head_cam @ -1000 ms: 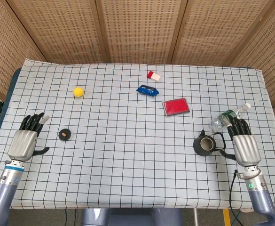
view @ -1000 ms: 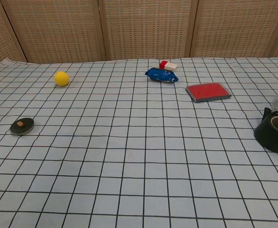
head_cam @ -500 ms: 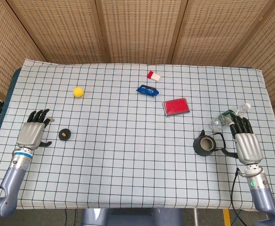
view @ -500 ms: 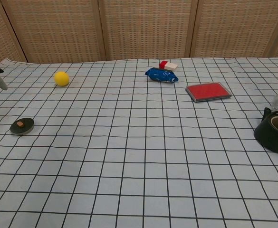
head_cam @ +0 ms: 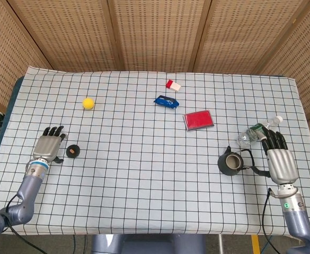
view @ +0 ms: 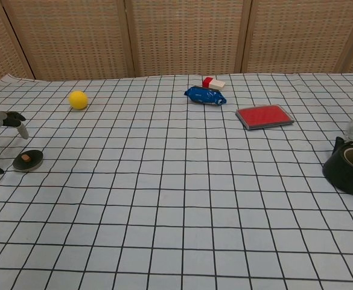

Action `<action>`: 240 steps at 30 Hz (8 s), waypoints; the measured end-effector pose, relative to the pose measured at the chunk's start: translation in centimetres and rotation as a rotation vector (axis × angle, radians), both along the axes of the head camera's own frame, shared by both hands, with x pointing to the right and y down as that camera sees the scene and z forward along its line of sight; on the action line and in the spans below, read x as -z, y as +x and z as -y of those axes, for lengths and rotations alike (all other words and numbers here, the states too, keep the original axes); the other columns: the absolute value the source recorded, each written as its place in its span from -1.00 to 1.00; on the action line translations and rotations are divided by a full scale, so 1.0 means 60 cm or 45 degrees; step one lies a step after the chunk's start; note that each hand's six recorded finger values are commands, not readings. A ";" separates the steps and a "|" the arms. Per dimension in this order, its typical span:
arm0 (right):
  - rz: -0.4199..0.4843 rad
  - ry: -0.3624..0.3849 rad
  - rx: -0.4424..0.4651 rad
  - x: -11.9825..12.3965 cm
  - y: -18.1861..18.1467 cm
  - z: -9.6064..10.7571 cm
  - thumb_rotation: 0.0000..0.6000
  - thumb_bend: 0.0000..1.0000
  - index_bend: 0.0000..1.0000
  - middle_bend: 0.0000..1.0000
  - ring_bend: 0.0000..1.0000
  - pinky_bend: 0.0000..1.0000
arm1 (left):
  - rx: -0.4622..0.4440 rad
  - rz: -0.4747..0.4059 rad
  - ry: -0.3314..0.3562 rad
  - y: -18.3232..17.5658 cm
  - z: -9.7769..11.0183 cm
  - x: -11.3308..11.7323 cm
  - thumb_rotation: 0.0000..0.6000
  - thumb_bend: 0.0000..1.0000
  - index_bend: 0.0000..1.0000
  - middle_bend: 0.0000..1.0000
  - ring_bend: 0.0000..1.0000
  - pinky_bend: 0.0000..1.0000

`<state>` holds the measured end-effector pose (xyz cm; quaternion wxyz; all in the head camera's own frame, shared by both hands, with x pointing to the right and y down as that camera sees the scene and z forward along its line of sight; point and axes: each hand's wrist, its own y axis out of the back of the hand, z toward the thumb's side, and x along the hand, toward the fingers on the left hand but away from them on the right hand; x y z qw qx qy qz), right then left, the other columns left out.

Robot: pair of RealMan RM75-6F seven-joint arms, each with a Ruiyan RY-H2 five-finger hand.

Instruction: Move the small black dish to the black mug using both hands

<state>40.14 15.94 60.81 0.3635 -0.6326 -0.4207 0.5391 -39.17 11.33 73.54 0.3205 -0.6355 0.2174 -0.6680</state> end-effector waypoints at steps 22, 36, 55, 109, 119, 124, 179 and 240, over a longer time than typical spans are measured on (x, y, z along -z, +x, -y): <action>0.008 -0.001 -0.003 0.002 0.000 0.000 1.00 -0.77 -0.78 -1.00 -1.00 -1.00 | -0.060 -0.048 -0.013 0.056 0.001 -0.016 1.00 -0.61 -0.29 -1.00 -1.00 -1.00; 0.017 0.000 -0.005 0.003 0.001 0.000 1.00 -0.77 -0.78 -1.00 -1.00 -1.00 | -0.077 -0.072 -0.008 0.071 0.003 -0.007 1.00 -0.35 -0.13 -1.00 -1.00 -1.00; 0.041 0.006 -0.047 0.007 0.017 0.010 1.00 -0.77 -0.78 -1.00 -1.00 -1.00 | -0.292 -0.290 0.095 0.289 0.079 0.039 1.00 -0.36 -0.14 -1.00 -1.00 -1.00; 0.008 0.030 -0.027 0.012 0.020 0.009 1.00 -0.77 -0.74 -1.00 -1.00 -1.00 | -0.164 -0.286 0.525 0.122 -0.001 0.161 1.00 -0.75 -0.92 -1.00 -1.00 -1.00; 0.031 0.075 0.036 0.017 -0.041 0.027 1.00 -0.77 -0.52 -0.88 -1.00 -1.00 | -0.060 -0.306 0.517 0.041 -0.063 0.194 1.00 -0.75 -0.92 -1.00 -1.00 -1.00; 0.057 0.087 0.132 0.021 -0.118 0.063 1.00 -0.76 -0.43 -0.78 -1.00 -0.99 | -0.027 -0.361 0.522 0.030 -0.060 0.208 1.00 -0.75 -0.92 -1.00 -1.00 -1.00; -0.002 -0.411 0.320 -0.237 -0.520 0.153 1.00 -0.11 -0.32 -0.75 -1.00 -0.98 | 0.049 -0.492 0.383 0.016 -0.051 0.210 1.00 -0.75 -0.84 -1.00 -1.00 -1.00; -0.185 -0.214 0.125 -0.100 -0.273 0.133 1.00 -0.10 -0.13 -0.75 -1.00 -1.00 | 0.072 -0.529 0.440 0.009 -0.048 0.237 1.00 -0.76 -0.84 -1.00 -1.00 -1.00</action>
